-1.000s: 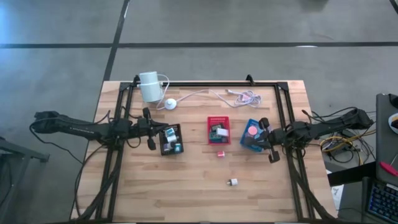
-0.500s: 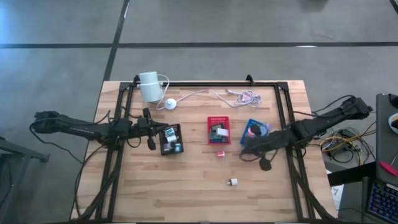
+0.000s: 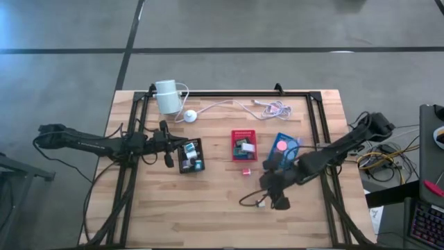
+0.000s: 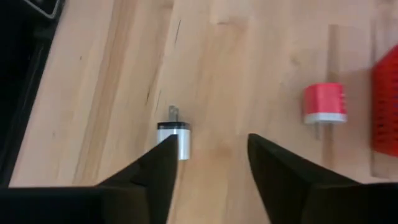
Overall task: Pick & Place Office items
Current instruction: Put the black white charger adapter into the black bin
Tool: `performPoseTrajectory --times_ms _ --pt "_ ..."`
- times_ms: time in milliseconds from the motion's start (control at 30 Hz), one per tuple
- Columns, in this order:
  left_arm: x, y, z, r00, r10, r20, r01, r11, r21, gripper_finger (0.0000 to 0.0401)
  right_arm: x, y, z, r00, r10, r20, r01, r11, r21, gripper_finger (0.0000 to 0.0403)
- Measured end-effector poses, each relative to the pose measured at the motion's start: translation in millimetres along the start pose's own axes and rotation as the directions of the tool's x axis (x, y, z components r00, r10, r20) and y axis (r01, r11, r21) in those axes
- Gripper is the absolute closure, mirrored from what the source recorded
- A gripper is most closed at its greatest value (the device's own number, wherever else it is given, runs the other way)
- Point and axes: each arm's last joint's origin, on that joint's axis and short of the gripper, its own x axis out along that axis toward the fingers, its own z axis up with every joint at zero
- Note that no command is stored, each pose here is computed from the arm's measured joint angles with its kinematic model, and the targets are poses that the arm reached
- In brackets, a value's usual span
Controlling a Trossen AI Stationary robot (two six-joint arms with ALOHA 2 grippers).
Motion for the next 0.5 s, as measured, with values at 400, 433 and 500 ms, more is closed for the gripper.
performPoseTrajectory --times_ms 400,433,500 --pt "0.0 0.0 -0.1 1.0 0.0 -0.001 0.0 1.0 0.003 0.0391 36.9 26.4 13.1 0.991 -0.015 -0.134 0.019 0.999 0.026 0.0103" --pt "0.0 0.0 -0.2 1.0 0.0 -0.002 0.0 1.0 0.003 0.0391 40.6 29.0 13.1 0.99 -0.016 -0.141 0.02 0.999 0.031 0.0099" --pt "0.0 0.0 -0.6 1.0 0.0 -0.006 0.0 1.0 0.004 0.0391 48.0 34.0 11.7 0.985 -0.023 -0.172 0.03 0.999 0.039 0.0094"
